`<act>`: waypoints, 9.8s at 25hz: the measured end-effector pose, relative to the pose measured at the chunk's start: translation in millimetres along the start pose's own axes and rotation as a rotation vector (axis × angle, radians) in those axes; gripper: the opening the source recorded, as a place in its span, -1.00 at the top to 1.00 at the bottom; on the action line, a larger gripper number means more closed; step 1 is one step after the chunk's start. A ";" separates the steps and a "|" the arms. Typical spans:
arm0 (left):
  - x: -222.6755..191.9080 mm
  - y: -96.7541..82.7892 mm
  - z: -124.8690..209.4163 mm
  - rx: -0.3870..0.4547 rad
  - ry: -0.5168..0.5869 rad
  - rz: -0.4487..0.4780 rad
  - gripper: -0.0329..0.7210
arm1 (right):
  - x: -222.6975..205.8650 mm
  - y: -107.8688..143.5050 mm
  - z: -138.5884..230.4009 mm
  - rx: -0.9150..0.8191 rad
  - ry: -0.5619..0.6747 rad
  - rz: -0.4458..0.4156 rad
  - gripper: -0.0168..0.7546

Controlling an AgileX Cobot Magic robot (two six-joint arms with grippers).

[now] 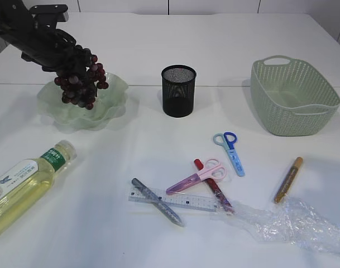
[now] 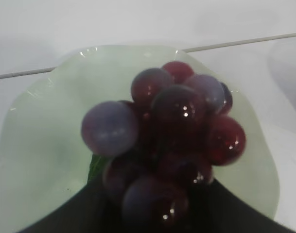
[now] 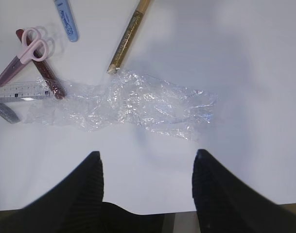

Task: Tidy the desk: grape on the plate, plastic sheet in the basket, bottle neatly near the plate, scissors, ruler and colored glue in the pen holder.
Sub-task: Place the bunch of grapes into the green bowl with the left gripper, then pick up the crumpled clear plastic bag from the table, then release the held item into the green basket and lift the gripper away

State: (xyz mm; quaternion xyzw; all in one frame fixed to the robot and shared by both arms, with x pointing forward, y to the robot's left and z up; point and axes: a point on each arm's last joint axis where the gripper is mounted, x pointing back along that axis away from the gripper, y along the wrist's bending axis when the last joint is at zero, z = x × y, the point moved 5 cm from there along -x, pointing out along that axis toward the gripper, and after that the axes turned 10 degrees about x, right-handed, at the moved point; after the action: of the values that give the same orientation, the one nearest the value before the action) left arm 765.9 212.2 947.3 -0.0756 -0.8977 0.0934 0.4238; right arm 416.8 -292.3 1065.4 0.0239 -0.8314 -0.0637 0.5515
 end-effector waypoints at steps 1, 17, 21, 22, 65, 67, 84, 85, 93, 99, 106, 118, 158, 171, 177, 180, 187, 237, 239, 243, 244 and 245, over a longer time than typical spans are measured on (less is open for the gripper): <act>-0.3 2.4 0.1 0.003 0.002 -0.003 0.19 | 0.0 0.0 0.0 0.000 0.000 0.000 -0.18; -2.8 2.2 2.0 0.081 0.014 0.033 -0.29 | 0.0 0.0 0.0 0.000 0.000 0.000 -0.18; -2.7 1.9 3.5 0.082 0.025 0.034 -0.29 | 0.0 0.0 0.0 0.000 0.000 0.000 -0.18; -2.1 1.4 4.0 0.081 0.034 0.035 -0.29 | 0.0 0.0 0.0 0.000 0.000 0.000 -0.18; 136.0 -21.0 -24.2 0.005 0.245 -0.022 -0.24 | 0.5 10.9 -0.6 -0.028 -0.003 -0.077 -0.18; 141.3 -20.5 -24.6 0.000 0.238 -0.030 -0.24 | 0.6 11.2 -0.7 -0.028 -0.003 -0.080 -0.18; 205.7 -23.7 0.3 -0.005 0.225 -0.035 -0.24 | -32.9 18.6 39.2 -0.094 0.139 -0.165 -0.18; 211.7 -23.8 3.9 -0.005 0.225 -0.035 -0.24 | -31.9 19.6 39.3 -0.096 0.134 -0.171 -0.18; 252.7 -23.7 35.5 -0.002 0.225 -0.032 -0.24 | -30.7 22.8 39.4 -0.092 0.125 -0.194 -0.18; 267.0 -23.0 45.9 -0.005 0.217 -0.035 -0.24 | -31.2 23.9 36.3 -0.087 0.106 -0.204 -0.18; 273.7 -24.3 45.4 -0.005 0.200 -0.031 -0.24 | -52.5 20.4 18.5 -0.160 0.112 -0.188 -0.18; 273.7 -25.3 45.5 -0.002 0.201 -0.024 -0.24 | -115.1 57.5 -4.7 -0.044 0.304 0.037 -0.18; 273.7 -25.3 45.5 -0.002 0.201 -0.024 -0.24 | -235.2 68.2 -15.3 -0.080 0.453 0.139 -0.18; 273.7 -25.3 45.5 -0.002 0.201 -0.024 -0.24 | -238.3 68.6 -15.5 -0.078 0.448 0.139 -0.18; 273.7 -25.3 45.5 -0.002 0.201 -0.024 -0.24 | -241.5 68.0 -14.3 -0.076 0.455 0.143 -0.18; 273.7 -25.3 45.5 -0.002 0.201 -0.024 -0.24 | -243.3 67.7 -13.3 -0.076 0.461 0.146 -0.18; 273.7 -25.3 45.5 -0.002 0.201 -0.024 -0.24 | -245.6 67.9 -13.8 -0.077 0.455 0.144 -0.18; 273.7 -24.2 45.4 -0.005 0.200 -0.031 -0.24 | -111.9 83.2 -137.0 0.210 0.072 0.175 0.97; 273.7 -24.2 45.4 -0.005 0.200 -0.031 -0.24 | -97.1 86.5 -155.9 0.213 -0.002 0.176 0.97; 273.7 -24.2 45.4 -0.005 0.200 -0.031 -0.24 | -85.3 80.9 -190.8 0.185 -0.093 0.190 0.97; 273.7 -24.2 45.4 -0.005 0.200 -0.031 -0.24 | -85.1 77.0 -197.6 0.178 -0.105 0.198 0.97; 273.7 -24.2 45.4 -0.005 0.200 -0.031 -0.24 | -85.5 73.0 -205.0 0.169 -0.115 0.203 0.97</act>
State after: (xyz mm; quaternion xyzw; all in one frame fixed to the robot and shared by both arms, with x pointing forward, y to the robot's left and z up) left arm 557.1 242.8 1129.0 -0.0716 -0.8522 0.0764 0.5127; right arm 641.0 -226.9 1075.5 -0.0177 -0.8623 0.0613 0.5024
